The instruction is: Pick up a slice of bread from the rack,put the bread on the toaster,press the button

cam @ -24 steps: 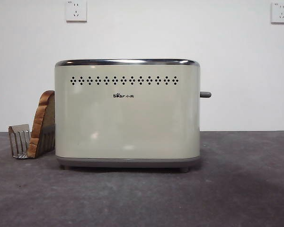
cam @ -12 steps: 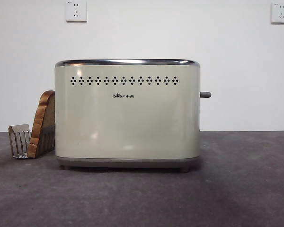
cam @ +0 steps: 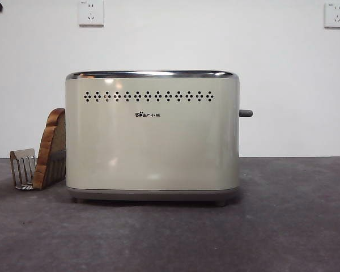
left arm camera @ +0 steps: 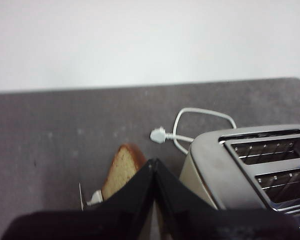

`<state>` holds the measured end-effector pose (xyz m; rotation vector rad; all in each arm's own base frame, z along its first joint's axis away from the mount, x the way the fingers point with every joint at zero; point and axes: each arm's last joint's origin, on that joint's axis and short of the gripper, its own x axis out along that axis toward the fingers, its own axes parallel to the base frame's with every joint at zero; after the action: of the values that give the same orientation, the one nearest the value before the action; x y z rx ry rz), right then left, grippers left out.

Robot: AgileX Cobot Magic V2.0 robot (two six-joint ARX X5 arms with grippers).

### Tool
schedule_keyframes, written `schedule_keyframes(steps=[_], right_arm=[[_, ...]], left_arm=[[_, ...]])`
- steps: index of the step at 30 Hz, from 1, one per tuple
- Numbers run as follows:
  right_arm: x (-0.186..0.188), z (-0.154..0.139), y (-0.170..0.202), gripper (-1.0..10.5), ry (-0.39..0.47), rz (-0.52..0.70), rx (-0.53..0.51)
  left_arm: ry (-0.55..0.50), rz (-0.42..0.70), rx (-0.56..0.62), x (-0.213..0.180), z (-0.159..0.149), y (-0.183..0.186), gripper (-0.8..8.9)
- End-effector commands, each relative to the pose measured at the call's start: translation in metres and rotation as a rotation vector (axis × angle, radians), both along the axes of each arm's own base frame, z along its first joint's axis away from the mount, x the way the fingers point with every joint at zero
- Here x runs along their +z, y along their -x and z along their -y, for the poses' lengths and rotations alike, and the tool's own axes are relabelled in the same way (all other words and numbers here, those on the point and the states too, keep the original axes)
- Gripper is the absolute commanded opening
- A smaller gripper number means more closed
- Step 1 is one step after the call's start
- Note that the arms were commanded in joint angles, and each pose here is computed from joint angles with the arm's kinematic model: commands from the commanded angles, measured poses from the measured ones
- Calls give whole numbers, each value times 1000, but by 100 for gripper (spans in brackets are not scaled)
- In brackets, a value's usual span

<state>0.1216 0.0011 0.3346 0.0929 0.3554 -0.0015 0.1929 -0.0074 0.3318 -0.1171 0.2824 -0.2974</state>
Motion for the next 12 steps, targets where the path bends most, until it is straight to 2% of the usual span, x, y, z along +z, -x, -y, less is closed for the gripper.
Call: schedule_keyframes(steps=[1, 3, 7, 12], right_arm=[[-4, 0, -10, -1, -27, -124, -8], [-9, 0, -17, -1, -44, -226, -8], [-14, -3, -33, -1, -75, -326, 69], [-12, -9, -55, -1, -184, -387, 245]], left_arm=[[49, -55, 10, 6, 0, -15, -4], [55, -113, 13, 11, 0, -26, -4], [54, -241, 16, 21, 0, -47, -4], [49, -415, 13, 39, 1, -77, -4]])
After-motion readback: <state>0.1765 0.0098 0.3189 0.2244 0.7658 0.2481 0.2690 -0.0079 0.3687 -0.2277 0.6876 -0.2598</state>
